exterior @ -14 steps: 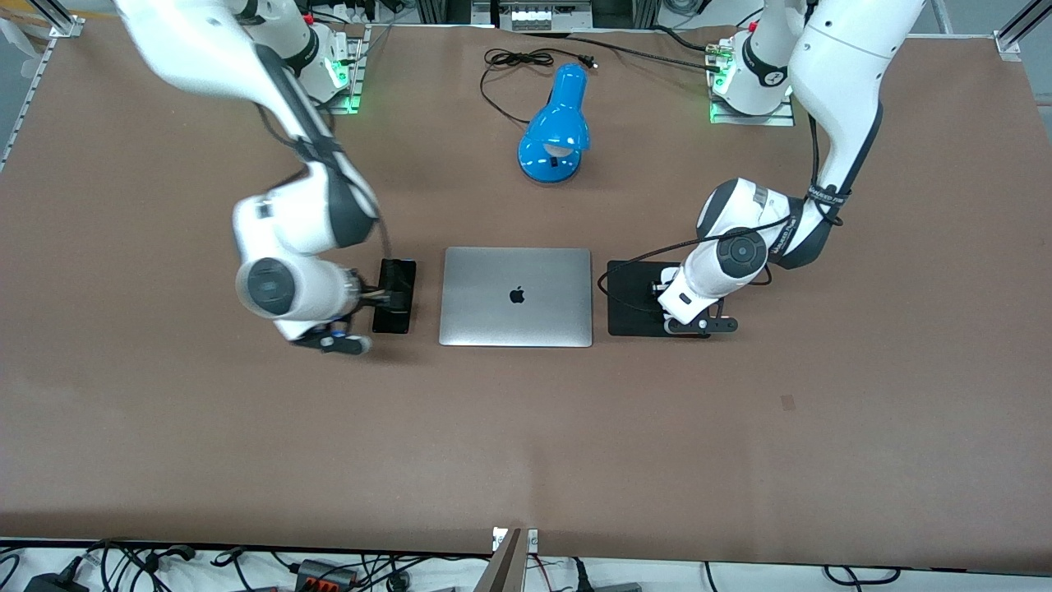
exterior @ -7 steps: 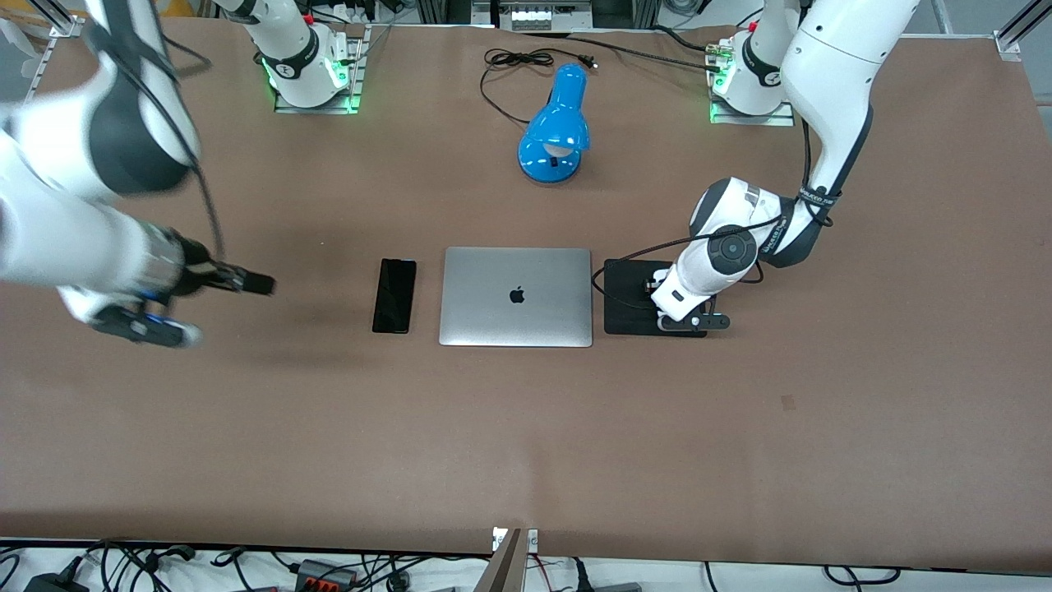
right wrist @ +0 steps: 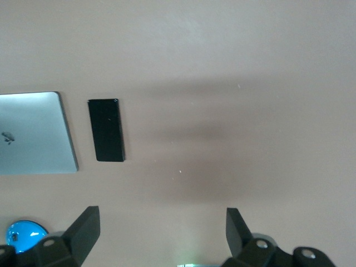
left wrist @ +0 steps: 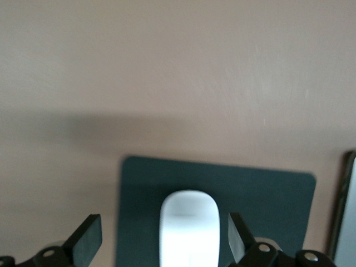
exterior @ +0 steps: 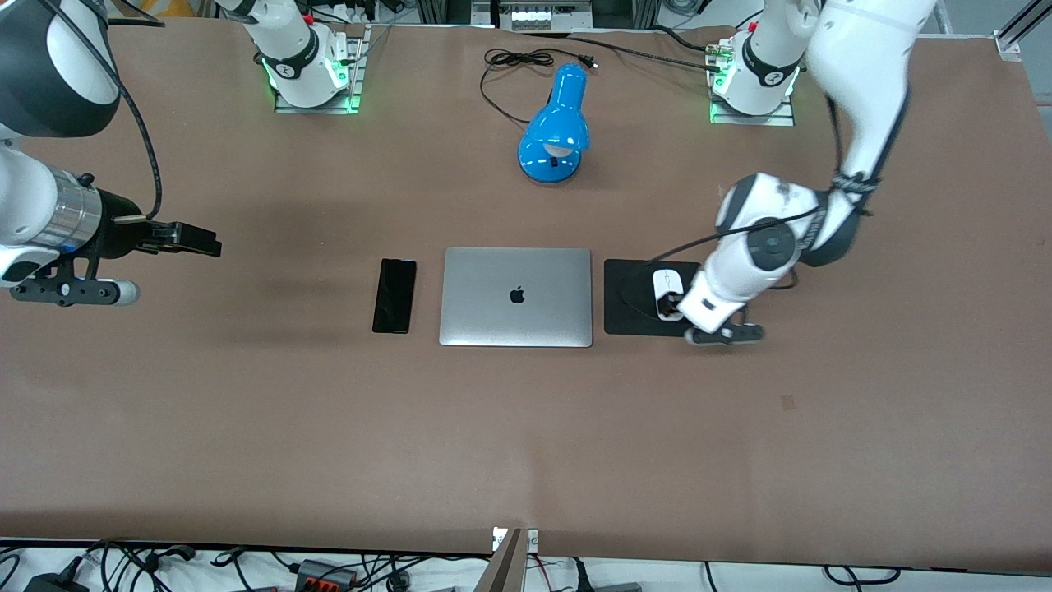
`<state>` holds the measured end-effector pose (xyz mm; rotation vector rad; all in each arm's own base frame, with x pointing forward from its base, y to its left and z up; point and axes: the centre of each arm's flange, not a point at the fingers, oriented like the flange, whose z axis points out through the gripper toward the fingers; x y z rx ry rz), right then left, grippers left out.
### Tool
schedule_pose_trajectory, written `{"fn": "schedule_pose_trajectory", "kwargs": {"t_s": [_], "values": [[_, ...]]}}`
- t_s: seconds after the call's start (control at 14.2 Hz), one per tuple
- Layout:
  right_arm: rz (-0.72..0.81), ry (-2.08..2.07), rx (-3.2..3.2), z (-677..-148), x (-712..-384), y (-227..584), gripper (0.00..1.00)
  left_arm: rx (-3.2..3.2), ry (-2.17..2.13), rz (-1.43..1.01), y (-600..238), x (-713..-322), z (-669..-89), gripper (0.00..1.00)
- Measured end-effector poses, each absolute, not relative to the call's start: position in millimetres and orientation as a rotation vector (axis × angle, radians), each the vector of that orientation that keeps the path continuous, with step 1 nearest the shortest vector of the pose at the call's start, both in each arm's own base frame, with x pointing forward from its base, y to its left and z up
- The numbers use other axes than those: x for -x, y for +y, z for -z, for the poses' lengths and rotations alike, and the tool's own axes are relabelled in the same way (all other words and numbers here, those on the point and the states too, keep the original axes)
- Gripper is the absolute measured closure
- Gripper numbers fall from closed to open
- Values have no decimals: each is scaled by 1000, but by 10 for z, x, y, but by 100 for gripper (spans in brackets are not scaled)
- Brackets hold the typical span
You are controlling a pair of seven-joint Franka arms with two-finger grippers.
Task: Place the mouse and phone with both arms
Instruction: 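Release the phone beside the laptop while the left gripper lowers the mouse, then open the left gripper on the mouse pad and withdraw both grippers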
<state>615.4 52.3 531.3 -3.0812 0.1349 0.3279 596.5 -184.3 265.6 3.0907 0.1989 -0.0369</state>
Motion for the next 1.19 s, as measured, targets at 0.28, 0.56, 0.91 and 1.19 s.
{"fn": "schedule_pose_trajectory", "kwargs": {"t_s": [0.28, 0.56, 0.91, 1.19], "values": [[-349, 173, 3123, -5328, -6029, 577, 0, -3131, 195, 160, -1467, -6280, -3678, 0], [-375, 207, 3127, -5282, -5890, 581, 0, -3165, 171, 345, -1319, -6170, -4800, 0], [-291, 266, 3131, -5454, -5630, 461, 0, -3200, 171, 352, -1134, -6082, -5344, 0], [-162, 379, 3119, -5917, -5344, 104, 0, -3188, 2, 354, -1088, -6205, -5152, 0]]}}
